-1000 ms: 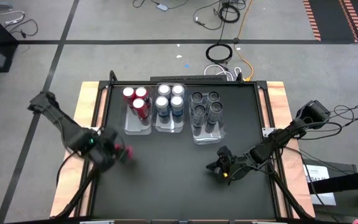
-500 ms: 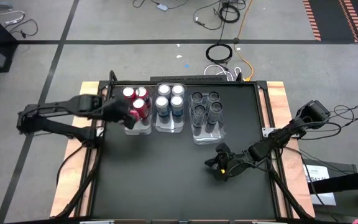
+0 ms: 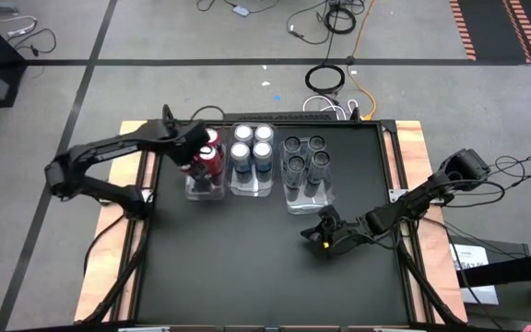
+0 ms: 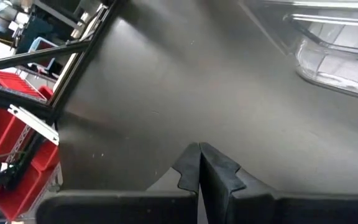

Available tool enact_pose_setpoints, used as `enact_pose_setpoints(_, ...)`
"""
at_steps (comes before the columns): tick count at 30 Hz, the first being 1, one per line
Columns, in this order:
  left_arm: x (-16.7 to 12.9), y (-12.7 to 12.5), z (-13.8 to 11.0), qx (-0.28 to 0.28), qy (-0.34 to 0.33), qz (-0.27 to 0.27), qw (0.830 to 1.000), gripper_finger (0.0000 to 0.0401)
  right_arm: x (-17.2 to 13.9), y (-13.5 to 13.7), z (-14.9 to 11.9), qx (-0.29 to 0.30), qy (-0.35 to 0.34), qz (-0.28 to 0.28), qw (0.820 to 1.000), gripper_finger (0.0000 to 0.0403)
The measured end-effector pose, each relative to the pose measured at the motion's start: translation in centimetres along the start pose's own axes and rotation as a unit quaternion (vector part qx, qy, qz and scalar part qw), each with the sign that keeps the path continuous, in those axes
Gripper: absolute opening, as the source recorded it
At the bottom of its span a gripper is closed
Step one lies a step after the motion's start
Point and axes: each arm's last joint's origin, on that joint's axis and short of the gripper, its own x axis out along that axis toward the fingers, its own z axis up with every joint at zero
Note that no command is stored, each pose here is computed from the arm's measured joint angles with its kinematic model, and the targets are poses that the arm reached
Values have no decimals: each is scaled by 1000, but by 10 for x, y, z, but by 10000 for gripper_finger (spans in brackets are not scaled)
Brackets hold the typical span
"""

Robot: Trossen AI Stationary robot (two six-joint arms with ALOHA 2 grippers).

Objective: Sort soda cans
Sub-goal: Put the orange soda can into the left transparent bin

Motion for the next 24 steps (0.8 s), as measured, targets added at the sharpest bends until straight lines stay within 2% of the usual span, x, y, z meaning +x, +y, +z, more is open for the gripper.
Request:
enact_pose_setpoints(6, 27, 4, 16, 22, 46, 15, 999, 322, 0, 1, 0, 3, -1, 3, 1000, 0)
enact_pose_setpoints(12, 47, 5, 28, 29, 63, 20, 997, 322, 0, 1, 1, 25, -4, 3, 1000, 0)
enact_pose_setpoints(18, 56, 6, 33, 35, 63, 56, 996, 322, 0, 1, 1, 30, -4, 2, 1000, 0)
enact_pose_setpoints(24, 59, 4, 36, 40, 53, 57, 996, 322, 0, 1, 1, 37, -3, 2, 999, 0)
